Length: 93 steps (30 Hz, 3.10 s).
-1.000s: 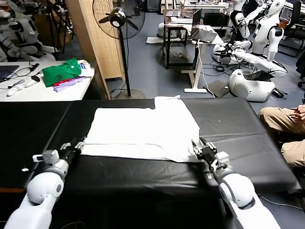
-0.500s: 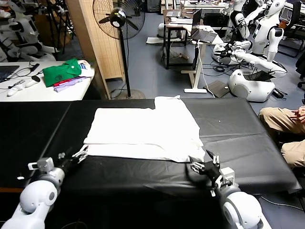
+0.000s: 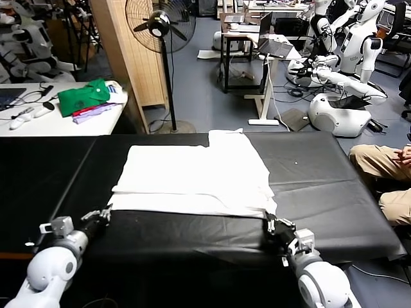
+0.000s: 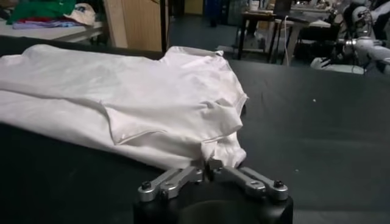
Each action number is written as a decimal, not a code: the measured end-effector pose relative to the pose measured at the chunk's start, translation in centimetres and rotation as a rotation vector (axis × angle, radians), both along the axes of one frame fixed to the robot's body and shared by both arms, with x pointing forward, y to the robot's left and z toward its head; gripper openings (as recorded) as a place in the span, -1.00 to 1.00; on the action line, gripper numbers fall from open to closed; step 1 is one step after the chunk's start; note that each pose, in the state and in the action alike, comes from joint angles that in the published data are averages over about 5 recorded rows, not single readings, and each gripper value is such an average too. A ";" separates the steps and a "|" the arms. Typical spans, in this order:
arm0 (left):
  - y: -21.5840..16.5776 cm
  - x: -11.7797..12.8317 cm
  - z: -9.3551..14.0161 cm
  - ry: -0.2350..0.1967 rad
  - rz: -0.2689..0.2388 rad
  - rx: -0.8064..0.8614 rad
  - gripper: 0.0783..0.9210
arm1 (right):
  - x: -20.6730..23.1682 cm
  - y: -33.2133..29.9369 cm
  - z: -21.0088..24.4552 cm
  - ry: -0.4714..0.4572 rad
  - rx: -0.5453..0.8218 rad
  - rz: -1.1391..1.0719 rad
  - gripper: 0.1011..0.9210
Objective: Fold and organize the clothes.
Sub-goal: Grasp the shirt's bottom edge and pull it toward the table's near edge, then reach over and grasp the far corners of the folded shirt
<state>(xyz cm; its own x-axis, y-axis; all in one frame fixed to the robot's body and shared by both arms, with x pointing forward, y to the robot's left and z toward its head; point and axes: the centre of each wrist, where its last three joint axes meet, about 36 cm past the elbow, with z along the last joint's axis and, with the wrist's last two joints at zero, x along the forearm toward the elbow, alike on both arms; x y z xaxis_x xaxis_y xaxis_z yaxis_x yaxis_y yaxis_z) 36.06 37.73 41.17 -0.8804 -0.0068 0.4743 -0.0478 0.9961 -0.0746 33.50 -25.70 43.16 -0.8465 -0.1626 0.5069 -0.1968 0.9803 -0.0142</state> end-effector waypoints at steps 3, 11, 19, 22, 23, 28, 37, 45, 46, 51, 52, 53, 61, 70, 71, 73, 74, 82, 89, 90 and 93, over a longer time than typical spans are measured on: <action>-0.7 -1.3 1.0 -0.013 -0.012 0.047 -0.88 | -0.6 -0.2 0.8 0.032 -0.020 0.005 -0.95; -2.0 -5.6 3.0 -0.025 -0.048 0.118 -0.88 | -2.6 -0.6 2.7 0.091 -0.071 0.029 -0.95; -2.5 -9.2 3.1 0.020 -0.030 0.136 -0.88 | -4.5 -0.2 2.9 0.105 -0.092 0.029 -0.64; -2.6 -10.0 3.2 0.036 -0.021 0.137 -0.76 | -5.0 -0.2 3.6 0.096 -0.097 0.031 -0.24; -2.7 -10.3 3.4 0.041 -0.020 0.137 -0.65 | -5.2 -0.2 3.8 0.091 -0.097 0.032 -0.08; -2.8 -11.3 4.6 0.057 -0.019 0.147 -0.03 | -5.9 -0.3 5.6 0.056 -0.084 0.040 0.52; -2.8 -9.6 8.0 -0.029 -0.031 0.101 0.70 | -2.1 -1.8 7.6 -0.064 -0.067 0.019 0.70; -1.5 -1.8 8.1 -0.059 -0.014 0.017 0.71 | 7.6 -1.1 6.4 -0.218 -0.039 0.011 0.70; -1.3 -0.7 8.1 -0.062 -0.015 0.013 0.71 | 8.9 -0.8 6.2 -0.226 -0.037 0.010 0.70; 0.0 5.0 8.6 -0.058 -0.023 -0.014 0.71 | 15.3 0.4 4.8 -0.208 -0.043 0.005 0.70; 0.3 6.1 8.6 -0.054 -0.022 -0.018 0.71 | 16.6 0.7 4.5 -0.203 -0.044 0.005 0.70; 0.5 7.1 8.6 -0.049 -0.020 -0.020 0.71 | 17.8 1.0 4.3 -0.199 -0.044 0.004 0.70; 1.2 14.6 7.2 0.018 -0.029 -0.013 0.71 | 26.1 3.2 3.2 -0.111 -0.008 -0.020 0.70; 2.0 19.7 5.3 0.097 -0.014 -0.001 0.71 | 31.9 6.1 2.5 -0.009 -0.007 -0.014 0.70; 2.2 19.9 5.1 0.107 -0.015 -0.001 0.71 | 32.3 6.3 2.3 0.000 -0.013 -0.013 0.70; 2.6 20.4 4.8 0.125 -0.021 -0.004 0.71 | 32.9 6.8 1.9 0.015 -0.021 -0.014 0.70; 2.7 20.5 4.6 0.133 -0.025 -0.006 0.71 | 33.2 7.0 1.7 0.022 -0.025 -0.015 0.70; 3.3 21.2 3.5 0.154 -0.035 -0.034 0.71 | 33.9 7.9 0.2 0.055 -0.035 -0.023 0.69; 3.1 21.6 2.9 0.141 -0.031 -0.041 0.38 | 33.8 8.3 -0.4 0.063 -0.029 -0.019 0.17; 3.0 21.6 2.8 0.140 -0.032 -0.041 0.23 | 33.8 8.3 -0.5 0.063 -0.028 -0.020 0.05; 3.0 21.7 2.6 0.141 -0.033 -0.038 -0.17 | 33.5 8.3 -0.9 0.053 -0.021 -0.024 -0.36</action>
